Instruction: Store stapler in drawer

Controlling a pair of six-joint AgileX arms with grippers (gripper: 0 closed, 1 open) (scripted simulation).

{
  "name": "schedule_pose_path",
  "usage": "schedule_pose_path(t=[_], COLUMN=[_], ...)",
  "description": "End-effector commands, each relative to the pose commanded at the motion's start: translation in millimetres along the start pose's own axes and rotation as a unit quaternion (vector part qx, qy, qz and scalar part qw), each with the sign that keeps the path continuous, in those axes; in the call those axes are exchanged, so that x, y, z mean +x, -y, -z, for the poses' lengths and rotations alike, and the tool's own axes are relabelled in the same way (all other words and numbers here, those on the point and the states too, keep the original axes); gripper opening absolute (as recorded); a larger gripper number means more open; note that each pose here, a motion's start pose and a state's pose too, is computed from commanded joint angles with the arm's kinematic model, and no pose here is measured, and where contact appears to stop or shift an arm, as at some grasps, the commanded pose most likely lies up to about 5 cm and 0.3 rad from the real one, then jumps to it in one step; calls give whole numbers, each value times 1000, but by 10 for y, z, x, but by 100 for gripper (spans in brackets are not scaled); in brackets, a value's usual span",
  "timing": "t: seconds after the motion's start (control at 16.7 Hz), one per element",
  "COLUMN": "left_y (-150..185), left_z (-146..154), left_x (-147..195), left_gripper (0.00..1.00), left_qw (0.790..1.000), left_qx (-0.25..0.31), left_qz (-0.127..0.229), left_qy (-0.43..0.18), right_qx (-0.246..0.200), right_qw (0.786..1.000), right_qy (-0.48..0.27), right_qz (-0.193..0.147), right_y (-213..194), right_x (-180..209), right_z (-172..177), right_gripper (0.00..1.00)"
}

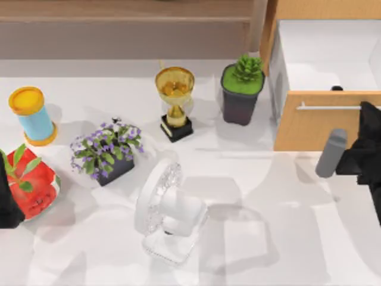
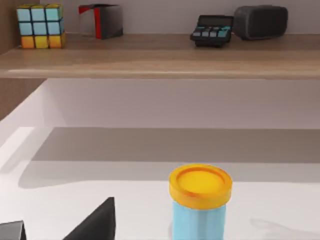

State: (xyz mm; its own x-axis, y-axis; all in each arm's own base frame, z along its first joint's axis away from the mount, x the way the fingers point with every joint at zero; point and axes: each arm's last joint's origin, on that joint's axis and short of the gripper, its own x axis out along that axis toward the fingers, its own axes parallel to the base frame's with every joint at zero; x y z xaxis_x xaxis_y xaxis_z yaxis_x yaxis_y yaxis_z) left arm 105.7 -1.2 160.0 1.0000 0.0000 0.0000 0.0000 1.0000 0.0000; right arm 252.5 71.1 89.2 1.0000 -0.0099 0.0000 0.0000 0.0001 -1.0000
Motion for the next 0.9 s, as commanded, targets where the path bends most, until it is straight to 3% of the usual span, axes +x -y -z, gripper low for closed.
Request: schedule_pose_path(t=[0.24, 0.66, 0.9], left_y=[0, 0, 0], left_z=[0, 0, 0], left_x=[0, 0, 0], left_gripper=[100, 100, 100], left_qw=[1000, 1000, 1000], left_qx=[0, 0, 0], left_qz=[0, 0, 0], left_qy=[0, 0, 0], right_qx=[1, 0, 1], right_qw=[1000, 1000, 1000], right_qy=[-1, 1, 0], right_qz=[-2, -3, -3], right_y=[-7, -12, -10], right_x=[37, 553, 628], right_z=[-2, -9, -2], right_gripper=[0, 0, 0])
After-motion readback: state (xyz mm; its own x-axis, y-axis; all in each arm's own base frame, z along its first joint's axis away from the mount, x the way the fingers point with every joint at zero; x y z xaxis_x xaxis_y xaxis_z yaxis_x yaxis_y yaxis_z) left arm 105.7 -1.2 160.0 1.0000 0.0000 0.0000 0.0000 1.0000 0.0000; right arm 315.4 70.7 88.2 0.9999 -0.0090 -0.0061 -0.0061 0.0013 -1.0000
